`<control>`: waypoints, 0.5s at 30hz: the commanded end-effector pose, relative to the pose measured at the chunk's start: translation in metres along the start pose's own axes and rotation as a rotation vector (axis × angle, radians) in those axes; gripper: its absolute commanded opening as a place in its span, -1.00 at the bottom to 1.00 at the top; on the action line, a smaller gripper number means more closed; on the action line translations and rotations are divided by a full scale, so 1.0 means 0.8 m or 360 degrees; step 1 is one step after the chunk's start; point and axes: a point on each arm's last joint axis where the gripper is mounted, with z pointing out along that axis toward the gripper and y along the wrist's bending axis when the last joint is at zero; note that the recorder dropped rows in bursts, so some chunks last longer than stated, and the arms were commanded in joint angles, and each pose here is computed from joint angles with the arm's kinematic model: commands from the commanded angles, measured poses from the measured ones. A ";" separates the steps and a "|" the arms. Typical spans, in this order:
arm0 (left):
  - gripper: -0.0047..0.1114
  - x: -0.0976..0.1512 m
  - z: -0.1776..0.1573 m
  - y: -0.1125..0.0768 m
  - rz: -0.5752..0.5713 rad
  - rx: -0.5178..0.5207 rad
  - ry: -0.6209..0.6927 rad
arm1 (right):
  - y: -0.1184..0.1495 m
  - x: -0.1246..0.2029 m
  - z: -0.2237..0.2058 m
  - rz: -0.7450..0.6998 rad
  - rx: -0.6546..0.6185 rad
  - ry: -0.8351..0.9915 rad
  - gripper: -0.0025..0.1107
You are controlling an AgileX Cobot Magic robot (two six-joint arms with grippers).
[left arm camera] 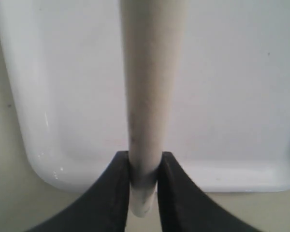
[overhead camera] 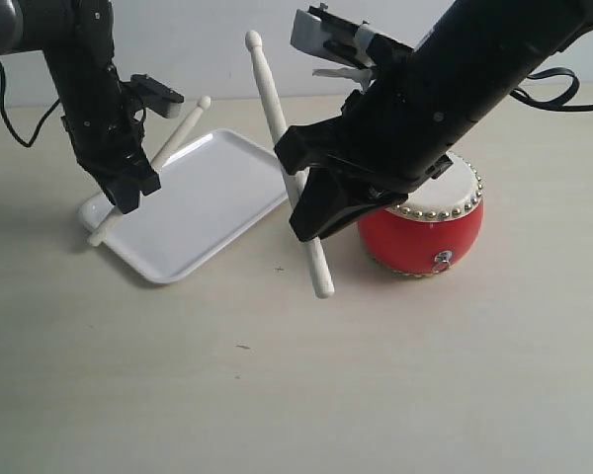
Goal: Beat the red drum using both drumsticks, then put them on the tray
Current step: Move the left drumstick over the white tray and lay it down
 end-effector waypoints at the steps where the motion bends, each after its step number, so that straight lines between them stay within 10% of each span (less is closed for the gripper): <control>1: -0.92 -0.003 0.004 -0.001 -0.0001 0.0000 0.0000 | 0.003 0.000 -0.004 -0.0031 -0.0003 -0.0014 -0.96; 9: -0.90 -0.003 0.003 -0.001 -0.0001 0.0001 0.0002 | 0.003 0.000 -0.004 -0.0050 0.0003 -0.0016 -0.96; 15: -0.51 -0.003 0.003 -0.001 -0.0001 -0.0001 -0.0001 | 0.003 0.000 -0.004 -0.0063 0.0003 -0.0016 -0.96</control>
